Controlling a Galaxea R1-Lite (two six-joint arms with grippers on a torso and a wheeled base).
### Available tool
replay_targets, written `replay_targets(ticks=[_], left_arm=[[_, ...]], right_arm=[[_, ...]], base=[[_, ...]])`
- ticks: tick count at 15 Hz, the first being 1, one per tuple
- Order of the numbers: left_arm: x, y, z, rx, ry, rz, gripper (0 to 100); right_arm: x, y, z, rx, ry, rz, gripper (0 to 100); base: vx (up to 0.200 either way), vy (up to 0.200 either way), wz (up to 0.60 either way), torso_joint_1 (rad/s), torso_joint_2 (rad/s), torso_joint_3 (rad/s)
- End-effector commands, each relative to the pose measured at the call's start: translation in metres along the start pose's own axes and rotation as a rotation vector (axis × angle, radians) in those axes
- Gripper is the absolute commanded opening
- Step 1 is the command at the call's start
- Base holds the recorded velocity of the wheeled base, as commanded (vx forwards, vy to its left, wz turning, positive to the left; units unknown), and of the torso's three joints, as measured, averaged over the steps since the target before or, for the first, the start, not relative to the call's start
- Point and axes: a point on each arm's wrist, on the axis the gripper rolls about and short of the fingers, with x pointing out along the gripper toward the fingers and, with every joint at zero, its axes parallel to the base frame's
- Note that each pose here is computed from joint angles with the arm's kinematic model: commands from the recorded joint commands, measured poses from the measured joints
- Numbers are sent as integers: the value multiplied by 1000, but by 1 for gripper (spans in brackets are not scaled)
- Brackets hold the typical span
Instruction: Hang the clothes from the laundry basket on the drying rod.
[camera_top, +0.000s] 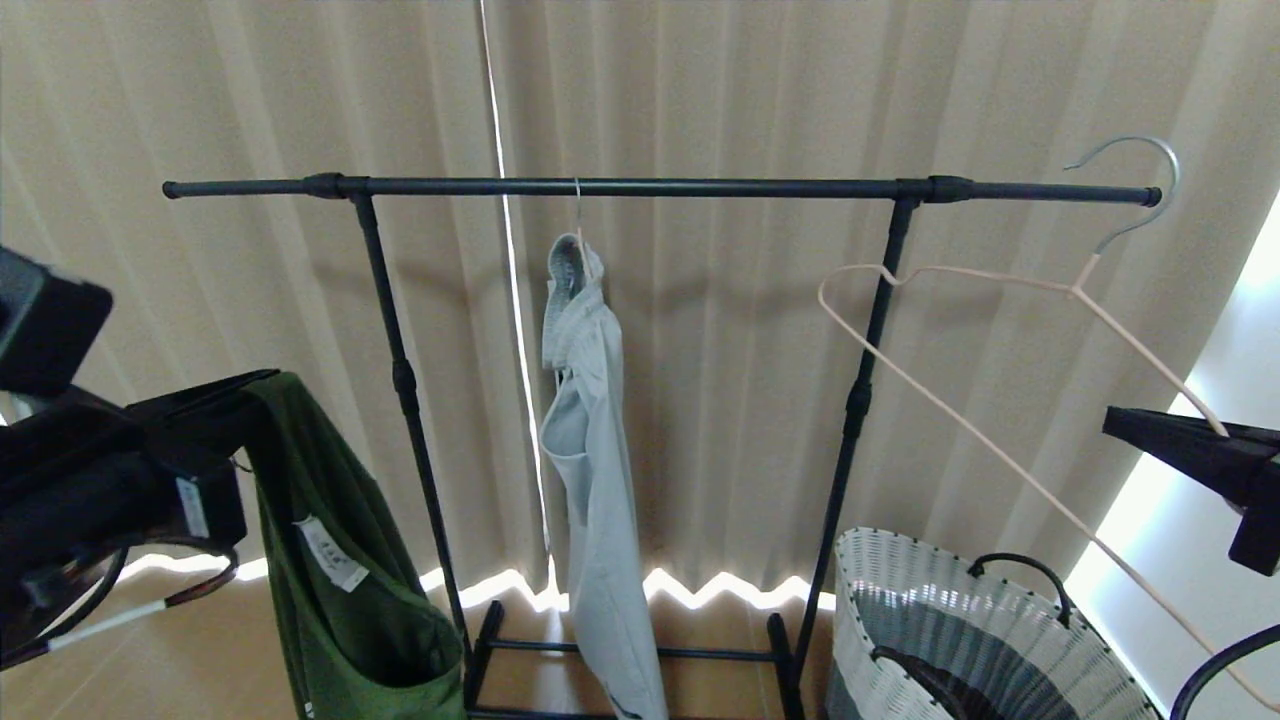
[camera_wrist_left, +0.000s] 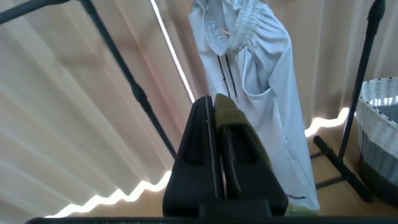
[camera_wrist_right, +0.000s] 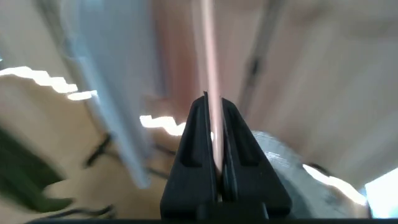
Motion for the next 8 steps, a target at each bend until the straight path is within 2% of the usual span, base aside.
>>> replay_targets(ticks=[1, 2, 3, 4, 5, 7, 8], left_arm=[[52, -24, 16, 33, 85, -8, 0], [59, -29, 18, 42, 111, 9, 0], [69, -36, 22, 61, 157, 40, 0], [69, -36, 22, 61, 157, 40, 0], [83, -39, 27, 69, 197, 69, 0], [96, -38, 33, 48, 210, 114, 0], [99, -38, 35, 47, 213, 137, 0]], right_arm=[[16, 18, -5, 6, 64, 128, 0], [22, 23, -7, 5, 91, 159, 0], [33, 38, -11, 7, 119, 234, 0], [33, 38, -11, 7, 119, 234, 0], [44, 62, -11, 61, 92, 352, 0], [51, 84, -13, 101, 89, 453, 0], [51, 88, -14, 98, 96, 471, 0]], base=[[0, 0, 0, 0, 0, 0], [0, 0, 0, 0, 0, 0], [0, 0, 0, 0, 0, 0], [0, 0, 0, 0, 0, 0], [0, 0, 0, 0, 0, 0], [0, 0, 0, 0, 0, 0], [0, 0, 0, 0, 0, 0]])
